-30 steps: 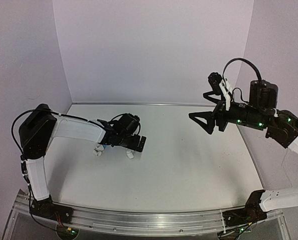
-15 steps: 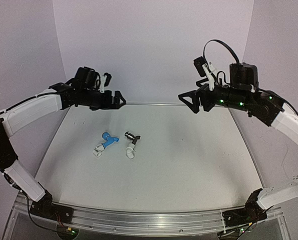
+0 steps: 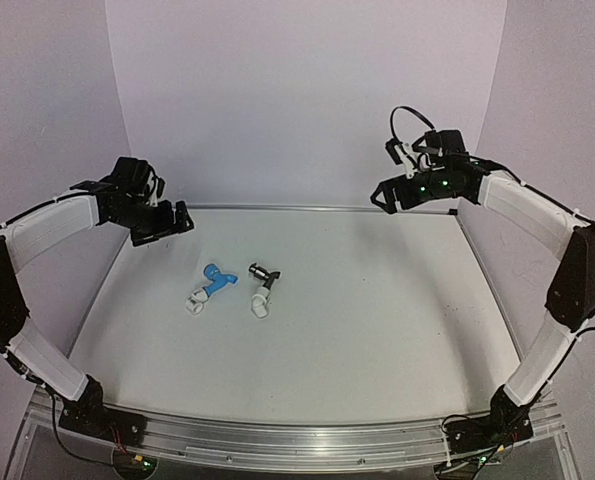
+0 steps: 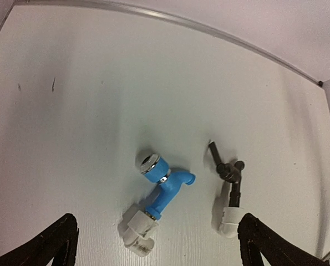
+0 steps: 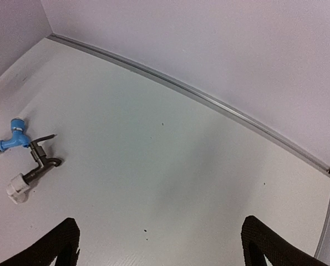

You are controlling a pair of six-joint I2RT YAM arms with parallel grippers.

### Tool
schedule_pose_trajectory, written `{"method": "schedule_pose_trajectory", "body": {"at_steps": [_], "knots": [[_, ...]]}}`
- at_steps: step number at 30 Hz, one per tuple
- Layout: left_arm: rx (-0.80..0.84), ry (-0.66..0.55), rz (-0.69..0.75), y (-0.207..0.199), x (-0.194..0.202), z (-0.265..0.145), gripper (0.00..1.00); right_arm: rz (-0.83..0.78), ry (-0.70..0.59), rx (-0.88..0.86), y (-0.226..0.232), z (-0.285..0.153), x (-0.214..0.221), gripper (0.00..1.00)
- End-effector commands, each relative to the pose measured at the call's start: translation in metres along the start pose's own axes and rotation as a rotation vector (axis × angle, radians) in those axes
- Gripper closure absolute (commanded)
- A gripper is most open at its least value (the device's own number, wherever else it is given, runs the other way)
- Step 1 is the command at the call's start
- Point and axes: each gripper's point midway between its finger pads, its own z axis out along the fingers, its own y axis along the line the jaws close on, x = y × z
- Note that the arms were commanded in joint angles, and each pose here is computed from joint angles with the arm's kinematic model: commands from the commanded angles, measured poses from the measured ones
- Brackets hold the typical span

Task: Install the water faucets

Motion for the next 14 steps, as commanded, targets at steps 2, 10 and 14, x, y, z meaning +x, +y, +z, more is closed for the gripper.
{"method": "schedule_pose_trajectory", "body": {"at_steps": [2, 10, 14], "knots": [[-0.062, 0.000, -0.035, 0.020, 0.016, 0.012, 0.00, 0.107, -0.020, -0.024, -0.030, -0.001, 0.017, 0.02], [-0.089, 0.013, -0.033, 0.028, 0.024, 0.019, 0.00, 0.137, -0.157, 0.059, -0.043, -0.020, 0.020, 0.02], [-0.068, 0.009, -0.043, 0.026, 0.028, 0.017, 0.00, 0.168, -0.175, 0.054, -0.041, -0.018, 0.029, 0.02]]}}
